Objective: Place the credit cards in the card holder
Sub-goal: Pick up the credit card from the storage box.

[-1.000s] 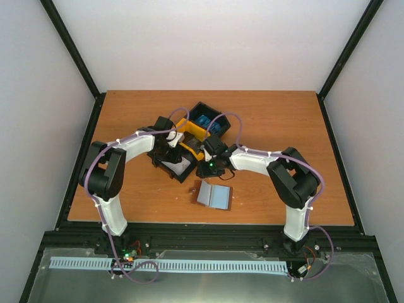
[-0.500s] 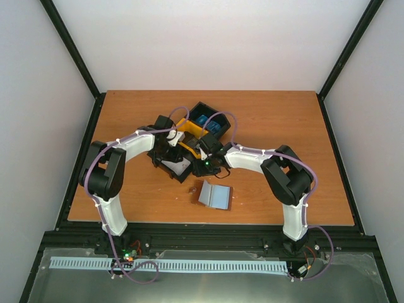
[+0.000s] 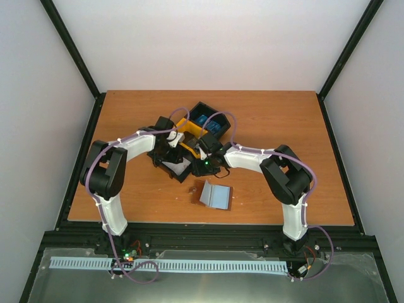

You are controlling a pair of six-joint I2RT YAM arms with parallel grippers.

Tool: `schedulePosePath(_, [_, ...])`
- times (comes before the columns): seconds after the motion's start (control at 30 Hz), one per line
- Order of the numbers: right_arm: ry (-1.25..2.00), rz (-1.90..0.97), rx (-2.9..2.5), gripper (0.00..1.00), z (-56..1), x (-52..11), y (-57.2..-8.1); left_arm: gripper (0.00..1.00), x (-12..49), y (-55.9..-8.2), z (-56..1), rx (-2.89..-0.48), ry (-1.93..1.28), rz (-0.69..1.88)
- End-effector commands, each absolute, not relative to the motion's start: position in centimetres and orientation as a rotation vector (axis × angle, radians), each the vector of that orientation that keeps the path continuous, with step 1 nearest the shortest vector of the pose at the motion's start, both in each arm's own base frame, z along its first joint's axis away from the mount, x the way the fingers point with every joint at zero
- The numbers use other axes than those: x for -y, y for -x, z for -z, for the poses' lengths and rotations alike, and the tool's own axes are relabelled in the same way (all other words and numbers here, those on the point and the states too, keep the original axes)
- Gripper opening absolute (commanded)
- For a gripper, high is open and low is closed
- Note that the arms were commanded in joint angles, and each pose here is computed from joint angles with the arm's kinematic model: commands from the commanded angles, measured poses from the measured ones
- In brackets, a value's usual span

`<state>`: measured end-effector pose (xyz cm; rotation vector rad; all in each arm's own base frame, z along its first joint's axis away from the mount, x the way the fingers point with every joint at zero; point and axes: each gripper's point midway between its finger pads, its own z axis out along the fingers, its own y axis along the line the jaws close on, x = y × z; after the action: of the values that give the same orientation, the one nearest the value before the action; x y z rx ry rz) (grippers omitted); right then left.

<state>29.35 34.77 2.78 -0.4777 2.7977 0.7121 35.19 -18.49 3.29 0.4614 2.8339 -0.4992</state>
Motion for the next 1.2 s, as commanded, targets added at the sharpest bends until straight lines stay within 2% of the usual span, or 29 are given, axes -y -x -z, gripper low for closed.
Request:
schedulePosePath(0.0, [0.483, -0.729, -2.805, 0.44, -2.2, -35.7, -29.5, 0.29, 18.7, -34.2, -1.9, -2.873, -0.476, 0.522])
schedulePosePath(0.2, [0.484, -0.739, -2.803, 0.44, -2.2, -36.0, -29.7, 0.25, 19.2, -33.9, -2.3, -2.873, -0.483, 0.569])
schedulePosePath(0.4, [0.481, -0.743, -2.804, 0.44, -2.2, -36.2, -29.8, 0.25, 20.4, -33.6, -3.7, -2.868, -0.474, 0.682])
schedulePosePath(0.6, [0.476, -0.745, -2.806, 0.44, -2.1, -36.3, -29.9, 0.24, 20.2, -33.0, -4.3, -2.878, -0.448, 0.692])
schedulePosePath(0.8, [0.474, -0.748, -2.813, 0.44, -2.0, -36.3, -29.8, 0.14, 20.2, -32.8, -5.5, -2.864, -0.448, 0.701])
schedulePosePath(1.17, [0.467, -0.755, -2.821, 0.44, -1.7, -36.3, -29.6, 0.13, 20.7, -31.6, -6.8, -2.851, -0.446, 0.783])
